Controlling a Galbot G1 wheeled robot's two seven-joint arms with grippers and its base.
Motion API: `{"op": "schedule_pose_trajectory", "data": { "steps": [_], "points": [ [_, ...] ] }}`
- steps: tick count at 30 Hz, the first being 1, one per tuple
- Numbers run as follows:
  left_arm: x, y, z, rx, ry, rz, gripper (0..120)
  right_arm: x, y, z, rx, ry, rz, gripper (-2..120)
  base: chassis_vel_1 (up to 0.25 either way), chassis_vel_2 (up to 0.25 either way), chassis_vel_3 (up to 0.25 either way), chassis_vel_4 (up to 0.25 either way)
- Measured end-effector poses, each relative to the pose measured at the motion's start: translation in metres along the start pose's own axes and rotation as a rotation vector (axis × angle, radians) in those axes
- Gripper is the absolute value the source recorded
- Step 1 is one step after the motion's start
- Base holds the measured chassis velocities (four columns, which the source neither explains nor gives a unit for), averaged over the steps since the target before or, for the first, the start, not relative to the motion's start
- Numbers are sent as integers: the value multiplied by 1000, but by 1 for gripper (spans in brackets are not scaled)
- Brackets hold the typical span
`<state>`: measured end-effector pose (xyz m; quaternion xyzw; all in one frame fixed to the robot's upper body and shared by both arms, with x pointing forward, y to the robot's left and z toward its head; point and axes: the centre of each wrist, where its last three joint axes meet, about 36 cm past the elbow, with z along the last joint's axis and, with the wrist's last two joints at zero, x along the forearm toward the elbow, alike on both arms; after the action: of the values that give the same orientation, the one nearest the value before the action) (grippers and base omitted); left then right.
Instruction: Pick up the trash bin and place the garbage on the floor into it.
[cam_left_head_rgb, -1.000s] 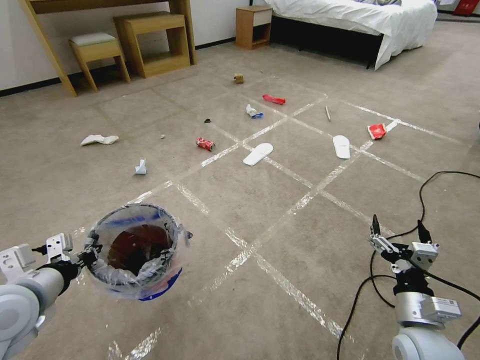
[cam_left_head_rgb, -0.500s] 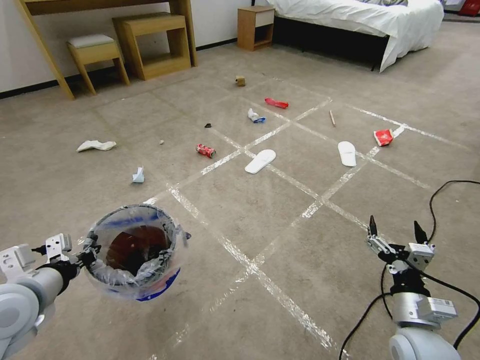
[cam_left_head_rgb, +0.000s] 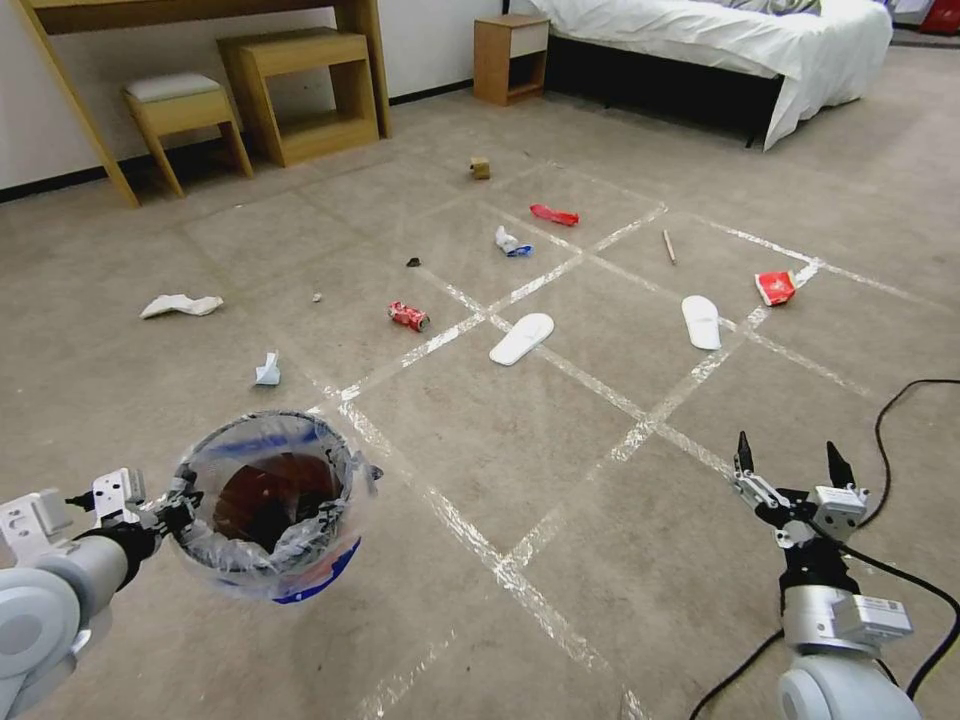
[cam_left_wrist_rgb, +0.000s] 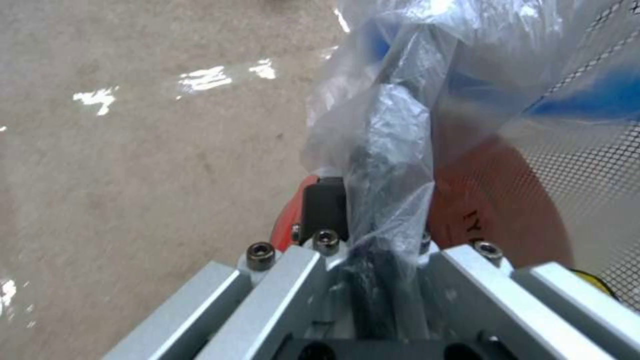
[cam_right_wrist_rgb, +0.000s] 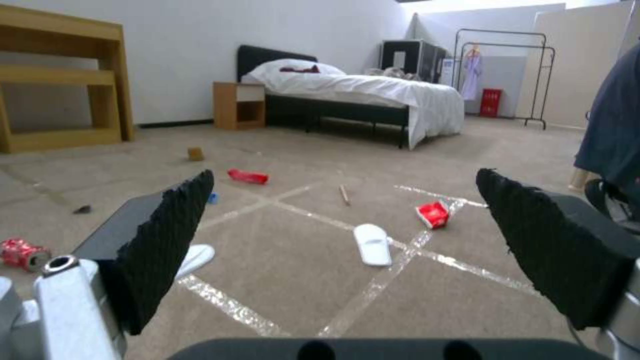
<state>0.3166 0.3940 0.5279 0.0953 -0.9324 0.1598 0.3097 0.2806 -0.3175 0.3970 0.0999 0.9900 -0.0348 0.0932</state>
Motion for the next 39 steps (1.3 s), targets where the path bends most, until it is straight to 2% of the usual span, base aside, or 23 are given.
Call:
{"op": "schedule_pose_trajectory", "data": {
  "steps": [20,39],
  "points": [
    [-9,-4,-1,-7,13,9,0,-1,0,-3,4,-6,2,100,-116,112,120,-116],
    [-10,-3,-2,-10,14,5,0,1,2,-5,3,-5,4,100,-121,121,122,-125]
  ]
}}
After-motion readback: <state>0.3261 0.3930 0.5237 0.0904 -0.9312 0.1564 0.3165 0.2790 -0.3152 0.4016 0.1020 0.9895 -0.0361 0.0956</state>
